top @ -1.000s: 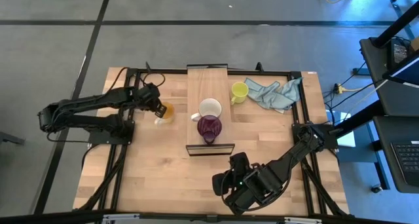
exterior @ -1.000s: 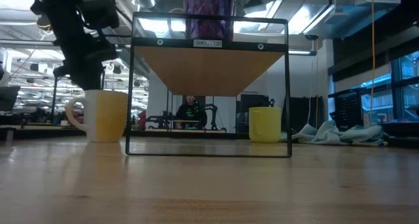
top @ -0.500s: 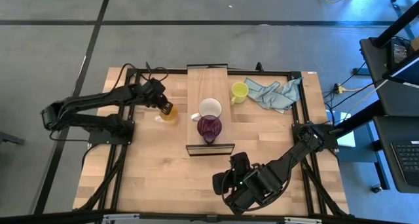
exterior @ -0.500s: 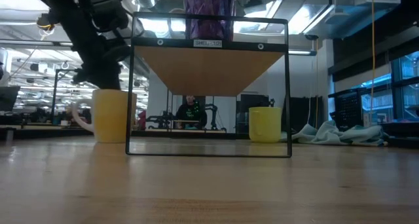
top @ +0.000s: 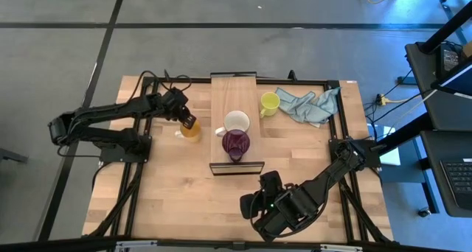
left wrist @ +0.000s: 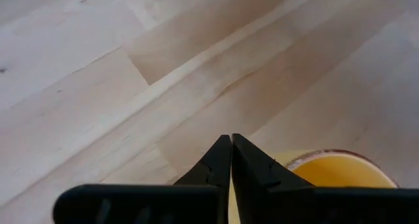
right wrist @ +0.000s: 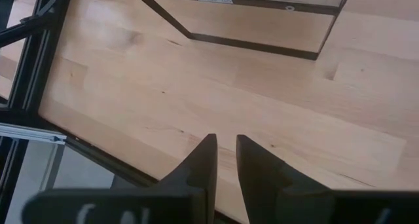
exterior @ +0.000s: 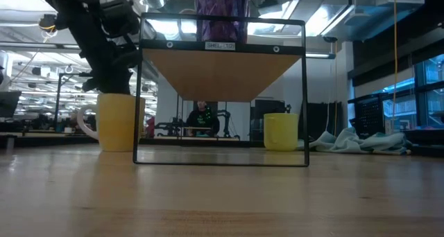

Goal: Stack small to large cups/mugs on shelf
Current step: Put the yellow mug on the shelf

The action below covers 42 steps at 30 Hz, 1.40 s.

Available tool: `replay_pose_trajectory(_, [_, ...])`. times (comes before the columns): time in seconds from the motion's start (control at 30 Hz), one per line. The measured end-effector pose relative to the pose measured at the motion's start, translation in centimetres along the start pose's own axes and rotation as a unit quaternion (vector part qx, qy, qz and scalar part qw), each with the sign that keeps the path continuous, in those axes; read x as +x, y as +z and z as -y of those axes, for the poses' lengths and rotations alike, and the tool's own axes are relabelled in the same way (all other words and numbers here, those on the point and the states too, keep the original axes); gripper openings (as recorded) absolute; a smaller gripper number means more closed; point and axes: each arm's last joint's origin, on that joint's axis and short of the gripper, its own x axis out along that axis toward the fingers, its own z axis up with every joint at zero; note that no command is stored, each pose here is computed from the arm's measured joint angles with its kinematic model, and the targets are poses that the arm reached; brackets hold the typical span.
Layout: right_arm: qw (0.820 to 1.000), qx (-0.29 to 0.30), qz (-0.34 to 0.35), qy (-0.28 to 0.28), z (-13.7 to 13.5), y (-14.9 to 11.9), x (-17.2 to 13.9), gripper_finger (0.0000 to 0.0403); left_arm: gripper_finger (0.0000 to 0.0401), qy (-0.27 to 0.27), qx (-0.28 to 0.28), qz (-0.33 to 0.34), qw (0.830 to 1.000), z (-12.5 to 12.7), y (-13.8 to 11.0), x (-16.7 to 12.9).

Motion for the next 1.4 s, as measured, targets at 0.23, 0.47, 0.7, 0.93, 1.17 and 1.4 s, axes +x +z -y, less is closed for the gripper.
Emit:
replay_pose_trajectory(0.23, [1.0,-0.001,0.0,-0.001,0.0,0.0,0.0,0.006,0.0021,-0.004,0.04,0.03,0.999,0.3,1.4,-1.3])
replay_pose_trajectory(0.47, [1.0,-0.001,0.001,-0.001,0.0,0.0,0.0,0.006,0.0034,-0.004,0.039,0.039,0.998,0.8,3.2,-4.6])
replay_pose_trajectory(0.7, [1.0,-0.013,0.001,-0.001,0.0,0.0,0.0,0.006,0.0058,-0.009,0.085,-0.057,0.995,0.8,2.1,-5.7])
replay_pose_trajectory(0.93, [1.0,-0.012,0.001,0.0,0.0,0.0,0.0,0.0088,0.0102,-0.001,0.112,-0.074,0.991,1.7,1.6,-6.6])
replay_pose_trajectory(1.17, [1.0,-0.016,0.002,-0.004,0.1,0.0,0.0,0.0143,0.0108,0.082,-0.067,-0.133,0.985,0.7,0.7,-7.8])
replay_pose_trajectory(1.4, [0.999,-0.031,0.005,-0.01,0.2,0.1,0.0,0.0171,0.0108,0.061,-0.117,-0.096,0.987,1.8,1.3,-7.3])
